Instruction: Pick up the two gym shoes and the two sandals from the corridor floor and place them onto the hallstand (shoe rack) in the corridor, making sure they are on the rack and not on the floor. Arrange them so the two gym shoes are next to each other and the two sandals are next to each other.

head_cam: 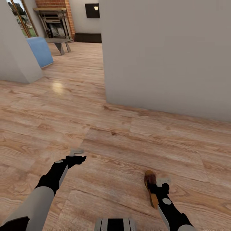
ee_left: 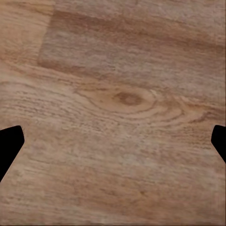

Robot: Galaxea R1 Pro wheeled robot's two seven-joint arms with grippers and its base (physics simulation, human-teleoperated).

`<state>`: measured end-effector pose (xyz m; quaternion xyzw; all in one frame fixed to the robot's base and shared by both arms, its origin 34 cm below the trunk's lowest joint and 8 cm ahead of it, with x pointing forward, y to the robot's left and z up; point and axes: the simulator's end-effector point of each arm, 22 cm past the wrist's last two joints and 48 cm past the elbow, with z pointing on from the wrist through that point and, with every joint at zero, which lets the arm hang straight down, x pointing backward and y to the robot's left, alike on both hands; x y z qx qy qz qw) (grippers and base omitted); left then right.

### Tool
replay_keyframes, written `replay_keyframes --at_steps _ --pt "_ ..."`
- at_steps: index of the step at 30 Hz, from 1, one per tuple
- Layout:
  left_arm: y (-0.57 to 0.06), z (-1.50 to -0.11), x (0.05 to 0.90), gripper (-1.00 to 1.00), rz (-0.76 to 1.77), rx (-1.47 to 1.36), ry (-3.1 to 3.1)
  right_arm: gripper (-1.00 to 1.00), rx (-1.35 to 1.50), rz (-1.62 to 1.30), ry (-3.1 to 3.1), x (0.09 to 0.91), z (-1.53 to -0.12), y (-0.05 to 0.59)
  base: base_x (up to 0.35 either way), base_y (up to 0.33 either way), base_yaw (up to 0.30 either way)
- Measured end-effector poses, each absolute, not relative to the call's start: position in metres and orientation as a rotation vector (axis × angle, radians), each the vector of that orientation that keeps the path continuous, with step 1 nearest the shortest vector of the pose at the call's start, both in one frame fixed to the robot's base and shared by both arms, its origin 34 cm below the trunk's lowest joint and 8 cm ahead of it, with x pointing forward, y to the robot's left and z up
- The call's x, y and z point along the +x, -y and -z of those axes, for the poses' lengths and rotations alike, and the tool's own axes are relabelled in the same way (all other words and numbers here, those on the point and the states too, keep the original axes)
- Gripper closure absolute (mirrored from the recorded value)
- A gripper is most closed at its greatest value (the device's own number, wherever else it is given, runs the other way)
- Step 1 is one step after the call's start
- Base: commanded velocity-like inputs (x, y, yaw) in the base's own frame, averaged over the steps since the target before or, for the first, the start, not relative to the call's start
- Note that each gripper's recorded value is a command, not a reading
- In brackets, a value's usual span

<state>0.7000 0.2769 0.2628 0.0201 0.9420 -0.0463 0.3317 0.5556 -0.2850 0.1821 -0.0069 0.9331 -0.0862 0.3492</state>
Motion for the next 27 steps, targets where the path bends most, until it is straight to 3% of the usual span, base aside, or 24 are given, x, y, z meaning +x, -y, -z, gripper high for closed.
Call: replay_keyframes --at_steps 27 --pt "-0.275 -0.169 0.657 -1.00 0.135 0.046 -2.613 -1.00 -0.034 0.237 -2.569 0.501 -0.111 0.289 0.000 0.000 0.077"
